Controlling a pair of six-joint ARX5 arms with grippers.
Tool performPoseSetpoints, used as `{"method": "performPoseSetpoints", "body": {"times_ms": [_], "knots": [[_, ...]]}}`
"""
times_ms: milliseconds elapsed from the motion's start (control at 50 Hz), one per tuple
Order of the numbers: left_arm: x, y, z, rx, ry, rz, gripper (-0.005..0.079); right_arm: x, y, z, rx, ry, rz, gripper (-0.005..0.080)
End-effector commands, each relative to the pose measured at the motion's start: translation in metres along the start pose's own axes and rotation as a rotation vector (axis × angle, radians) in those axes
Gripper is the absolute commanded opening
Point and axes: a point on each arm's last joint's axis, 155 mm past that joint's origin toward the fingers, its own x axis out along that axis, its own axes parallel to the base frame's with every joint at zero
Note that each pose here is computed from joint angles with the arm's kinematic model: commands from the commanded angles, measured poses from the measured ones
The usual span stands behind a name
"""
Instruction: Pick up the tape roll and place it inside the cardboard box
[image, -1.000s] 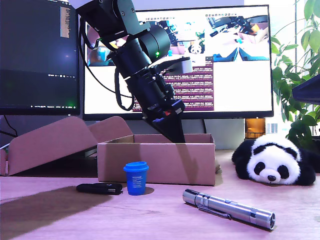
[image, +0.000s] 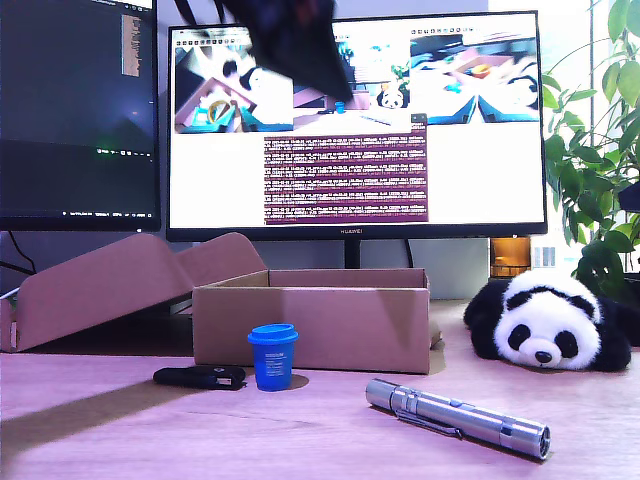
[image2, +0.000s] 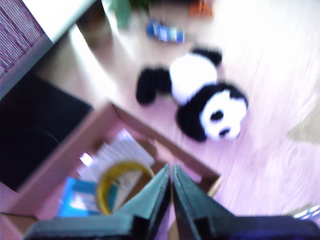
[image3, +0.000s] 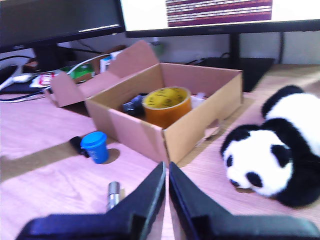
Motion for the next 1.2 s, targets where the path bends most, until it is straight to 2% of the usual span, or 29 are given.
{"method": "performPoseSetpoints", "body": {"times_ms": [0,120,280,480,640,700,760,900,1180], "knots": [[-0.005,-0.003,-0.009,-0.015,-0.009,0.005,-0.0024,0.001,-0.008,-0.004,-0.003,0.004,-0.033,-0.001],[-0.014,0.002,-0.026,-0.048,-0.052,0.039,-0.0024,0.0,-0.026,-0.002,0.008,-0.006,-0.121,-0.001],[-0.021,0.014,-0.069,-0.131,-0.079,0.093,-0.0024,-0.004,-0.046,0.001,0.023,-0.02,-0.22,-0.001],[-0.036,0.036,-0.115,-0.229,-0.111,0.182,-0.0024,-0.024,-0.099,0.01,0.054,-0.076,-0.502,-0.001],[-0.055,0.048,-0.136,-0.277,-0.153,0.249,-0.0024,-0.041,-0.125,0.028,0.07,-0.161,-0.628,-0.001],[-0.062,0.051,-0.143,-0.297,-0.165,0.27,-0.0024,-0.041,-0.125,0.036,0.069,-0.19,-0.608,-0.001],[-0.069,0.052,-0.148,-0.303,-0.178,0.284,-0.0024,-0.035,-0.116,0.039,0.064,-0.196,-0.536,-0.001],[-0.083,0.056,-0.158,-0.316,-0.212,0.328,-0.0024,-0.022,-0.093,0.027,0.066,-0.135,-0.38,-0.001],[-0.114,0.059,-0.19,-0.366,-0.312,0.44,-0.0024,-0.02,-0.092,0.005,0.12,-0.055,-0.372,-0.001]]}}
